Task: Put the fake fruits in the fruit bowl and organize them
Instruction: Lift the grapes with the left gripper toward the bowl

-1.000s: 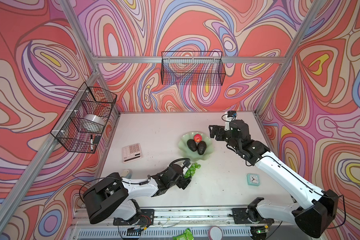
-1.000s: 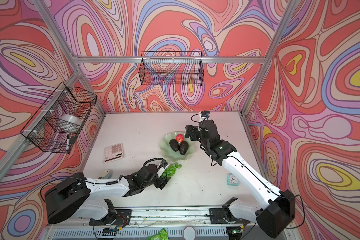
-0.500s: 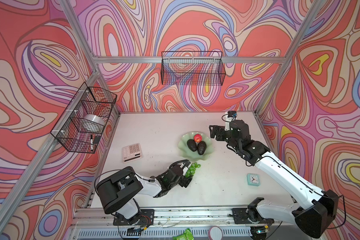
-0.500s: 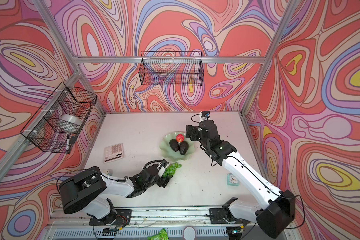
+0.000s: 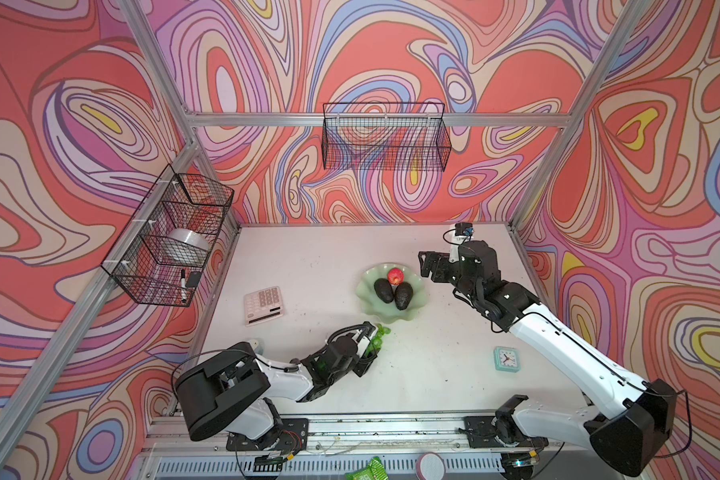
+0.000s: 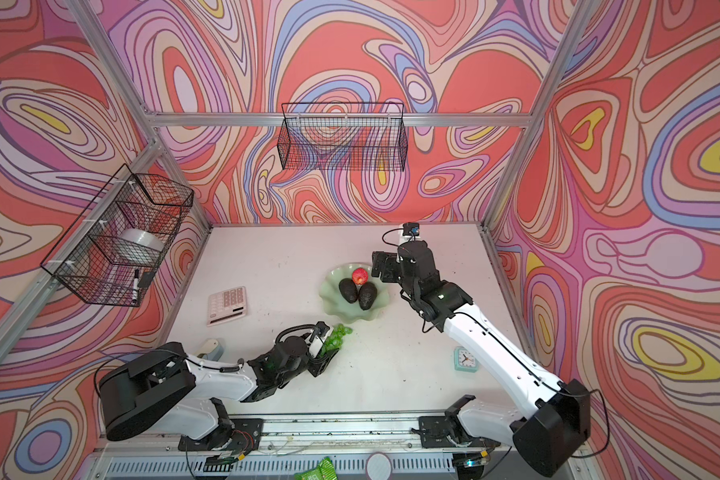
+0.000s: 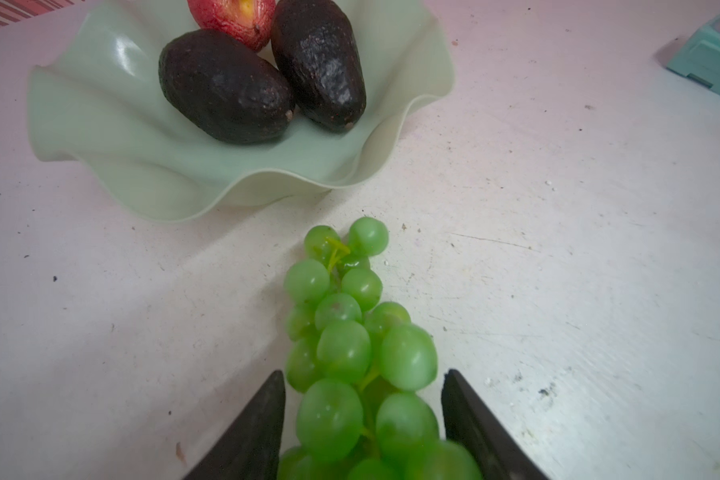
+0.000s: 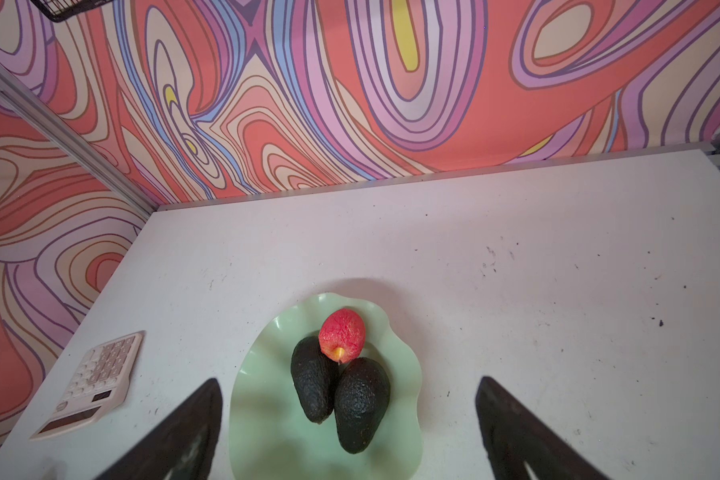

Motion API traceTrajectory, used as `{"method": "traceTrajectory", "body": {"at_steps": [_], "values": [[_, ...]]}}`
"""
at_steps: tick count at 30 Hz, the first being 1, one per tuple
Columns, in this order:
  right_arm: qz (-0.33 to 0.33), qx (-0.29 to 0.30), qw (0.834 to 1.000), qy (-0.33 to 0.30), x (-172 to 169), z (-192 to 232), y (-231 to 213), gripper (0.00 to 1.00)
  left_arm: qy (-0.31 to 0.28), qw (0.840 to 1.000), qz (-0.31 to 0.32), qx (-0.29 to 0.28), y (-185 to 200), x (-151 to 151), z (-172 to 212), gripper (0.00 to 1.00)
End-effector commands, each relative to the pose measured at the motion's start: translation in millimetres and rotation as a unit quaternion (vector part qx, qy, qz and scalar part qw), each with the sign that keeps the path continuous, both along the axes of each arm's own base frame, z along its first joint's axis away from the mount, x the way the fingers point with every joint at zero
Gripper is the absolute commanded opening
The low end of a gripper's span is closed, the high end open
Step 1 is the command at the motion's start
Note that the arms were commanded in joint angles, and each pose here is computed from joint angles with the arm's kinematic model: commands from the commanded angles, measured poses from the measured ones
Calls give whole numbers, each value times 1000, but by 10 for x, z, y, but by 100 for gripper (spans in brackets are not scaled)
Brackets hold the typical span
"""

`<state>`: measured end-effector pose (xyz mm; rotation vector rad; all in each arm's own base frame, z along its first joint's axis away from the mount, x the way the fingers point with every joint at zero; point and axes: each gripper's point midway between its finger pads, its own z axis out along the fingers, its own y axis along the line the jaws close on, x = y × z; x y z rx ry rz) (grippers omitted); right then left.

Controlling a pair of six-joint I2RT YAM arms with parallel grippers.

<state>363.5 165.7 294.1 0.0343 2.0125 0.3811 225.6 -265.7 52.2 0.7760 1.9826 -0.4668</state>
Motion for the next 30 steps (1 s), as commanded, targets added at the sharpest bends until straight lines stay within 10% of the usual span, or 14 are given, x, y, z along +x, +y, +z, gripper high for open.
{"method": "traceTrajectory", "body": {"at_steps": [1, 16, 22, 30], "values": [[-10, -1, 1000, 1, 19, -24, -48, 98, 4, 1000, -9, 2, 56, -91, 28, 55], [-2, 14, 1000, 8, 50, -70, 27, 98, -26, 1000, 6, 9, 321, -170, 349, 43], [0, 14, 1000, 11, 48, -84, 34, 97, -6, 1000, -16, 9, 253, -229, 278, 74], [-3, 15, 1000, 9, 24, -65, 11, 97, 28, 999, -25, 23, 79, -182, 18, 82]]}}
